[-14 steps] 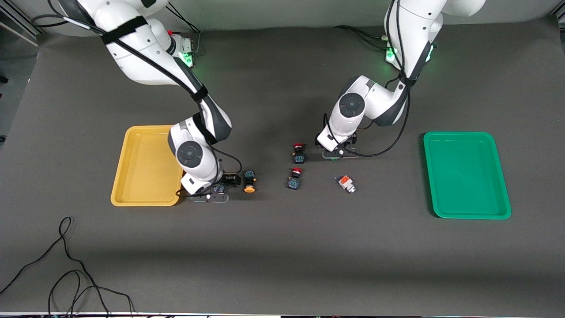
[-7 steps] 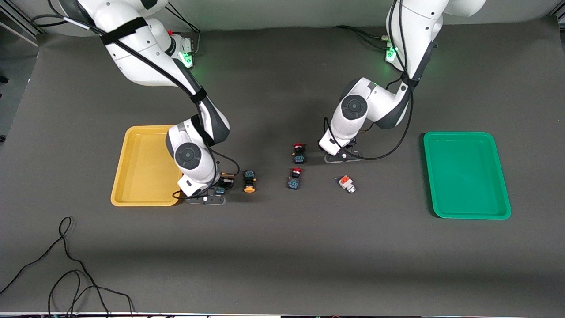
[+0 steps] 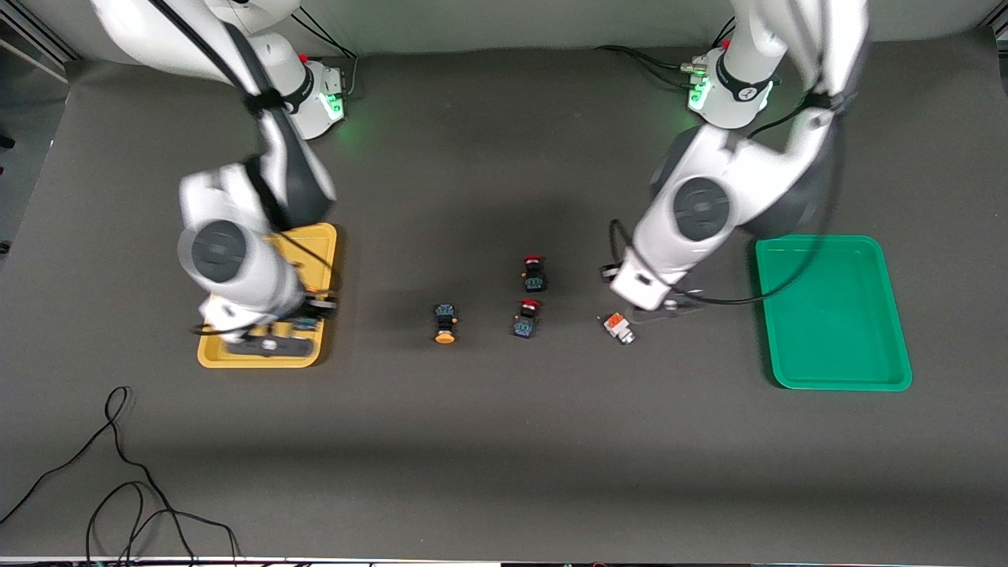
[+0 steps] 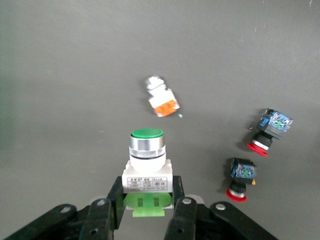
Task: Place green and yellow buttons in trays
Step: 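Move both held buttons over their matching trays with the right and left grippers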
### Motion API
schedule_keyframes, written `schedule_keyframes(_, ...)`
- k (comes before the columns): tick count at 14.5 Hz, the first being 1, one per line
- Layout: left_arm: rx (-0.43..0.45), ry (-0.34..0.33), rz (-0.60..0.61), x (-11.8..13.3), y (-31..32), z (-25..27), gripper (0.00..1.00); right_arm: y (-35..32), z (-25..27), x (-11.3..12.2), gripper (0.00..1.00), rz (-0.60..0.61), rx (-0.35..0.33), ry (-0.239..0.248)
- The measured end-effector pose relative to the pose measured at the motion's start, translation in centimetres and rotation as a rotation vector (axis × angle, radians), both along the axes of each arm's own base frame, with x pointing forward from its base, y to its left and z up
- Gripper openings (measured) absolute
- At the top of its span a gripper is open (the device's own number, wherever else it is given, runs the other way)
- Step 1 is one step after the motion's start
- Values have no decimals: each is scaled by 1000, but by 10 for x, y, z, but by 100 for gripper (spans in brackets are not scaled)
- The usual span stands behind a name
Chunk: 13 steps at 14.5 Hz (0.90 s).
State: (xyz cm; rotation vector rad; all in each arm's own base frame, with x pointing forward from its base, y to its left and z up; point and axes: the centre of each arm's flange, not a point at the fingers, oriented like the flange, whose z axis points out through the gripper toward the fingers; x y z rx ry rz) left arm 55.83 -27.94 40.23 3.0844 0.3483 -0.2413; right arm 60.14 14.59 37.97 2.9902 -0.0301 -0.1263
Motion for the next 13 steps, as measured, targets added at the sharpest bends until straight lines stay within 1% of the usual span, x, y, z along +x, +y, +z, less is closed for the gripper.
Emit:
schedule_keyframes(1, -12, 13, -4, 7, 27, 19, 41, -28, 5, -1, 43, 17, 21, 12)
schedule_keyframes(2, -21, 34, -16, 13, 66, 35, 41, -62, 1, -3, 43, 37, 57, 28)
schedule_keyframes(3, -30, 51, -29, 18, 107, 47, 41, -88, -11, -7, 43, 45, 85, 26)
schedule_keyframes(4, -43, 64, -50, 23, 153, 55, 41, -107, -31, -13, 43, 48, 102, 7)
schedule_keyframes(5, -55, 68, -71, 27, 203, 60, 41, -118, -58, -23, 43, 49, 105, -26)
schedule_keyframes(7, -48, 62, -119, 29, 295, 58, 41, -122, -119, -56, 43, 61, 90, -90)
schedule_keyframes(8, -41, 62, -141, 28, 329, 52, 41, -121, -145, -71, 43, 70, 78, -109)
schedule_keyframes(9, -31, 51, -157, 29, 352, 42, 41, -121, -165, -82, 43, 79, 67, -116)
schedule_keyframes(10, -21, 35, -166, 32, 364, 24, 41, -120, -178, -87, 43, 87, 58, -115)
schedule_keyframes(11, -9, 16, -175, 35, 367, -2, 41, -119, -187, -88, 43, 93, 51, -116)
schedule_keyframes(13, -4, -20, -196, 37, 359, -70, 41, -114, -195, -89, 43, 106, 45, -115)
